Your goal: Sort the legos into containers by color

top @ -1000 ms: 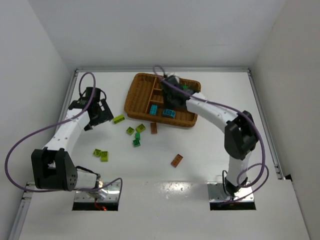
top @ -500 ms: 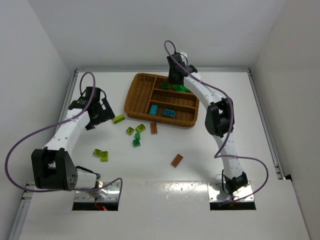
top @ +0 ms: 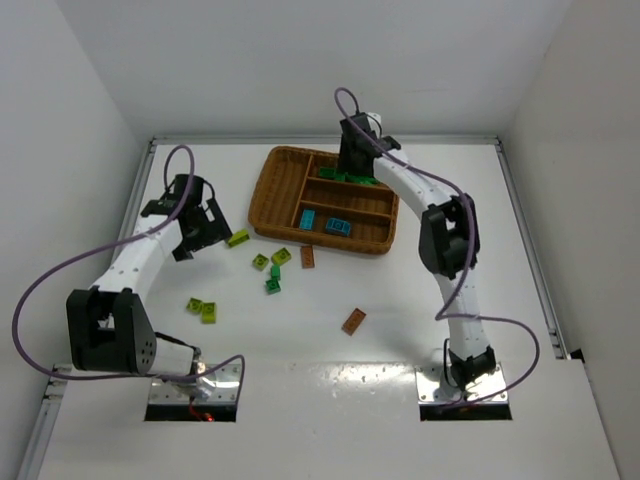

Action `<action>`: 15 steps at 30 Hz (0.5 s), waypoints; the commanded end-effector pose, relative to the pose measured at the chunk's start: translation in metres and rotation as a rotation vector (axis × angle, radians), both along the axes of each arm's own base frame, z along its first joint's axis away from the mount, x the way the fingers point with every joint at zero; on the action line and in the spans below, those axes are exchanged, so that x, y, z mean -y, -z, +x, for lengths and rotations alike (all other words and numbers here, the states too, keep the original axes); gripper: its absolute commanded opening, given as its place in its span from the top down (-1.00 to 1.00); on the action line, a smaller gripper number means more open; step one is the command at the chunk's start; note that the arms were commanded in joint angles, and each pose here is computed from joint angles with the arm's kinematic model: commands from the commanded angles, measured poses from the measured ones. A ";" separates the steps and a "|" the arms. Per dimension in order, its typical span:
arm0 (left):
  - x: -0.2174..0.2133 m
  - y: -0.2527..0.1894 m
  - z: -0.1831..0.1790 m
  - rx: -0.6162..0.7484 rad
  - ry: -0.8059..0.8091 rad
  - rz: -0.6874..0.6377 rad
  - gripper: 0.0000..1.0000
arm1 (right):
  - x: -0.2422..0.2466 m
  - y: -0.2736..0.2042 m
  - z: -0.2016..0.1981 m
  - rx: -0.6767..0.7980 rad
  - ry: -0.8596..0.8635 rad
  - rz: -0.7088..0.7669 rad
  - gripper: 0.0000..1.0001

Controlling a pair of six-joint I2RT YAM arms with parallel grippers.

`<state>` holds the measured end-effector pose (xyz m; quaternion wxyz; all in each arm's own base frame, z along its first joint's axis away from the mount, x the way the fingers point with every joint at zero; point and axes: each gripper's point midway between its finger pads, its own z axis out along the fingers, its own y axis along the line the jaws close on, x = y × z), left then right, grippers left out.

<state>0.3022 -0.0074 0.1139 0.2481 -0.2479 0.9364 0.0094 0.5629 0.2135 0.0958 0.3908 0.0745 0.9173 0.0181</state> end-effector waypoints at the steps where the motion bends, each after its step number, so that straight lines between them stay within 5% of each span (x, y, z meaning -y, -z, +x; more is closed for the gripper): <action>1: -0.005 -0.008 0.000 0.035 -0.006 0.016 -0.94 | -0.019 -0.077 -0.033 0.126 -0.055 0.058 -0.18; 9: -0.015 -0.012 -0.009 0.033 -0.078 0.023 -0.94 | -0.127 -0.018 -0.227 -0.076 -0.508 0.111 -0.63; 15: -0.019 -0.024 -0.014 0.082 -0.140 0.024 -0.94 | -0.185 0.010 -0.289 -0.132 -0.653 0.110 -0.68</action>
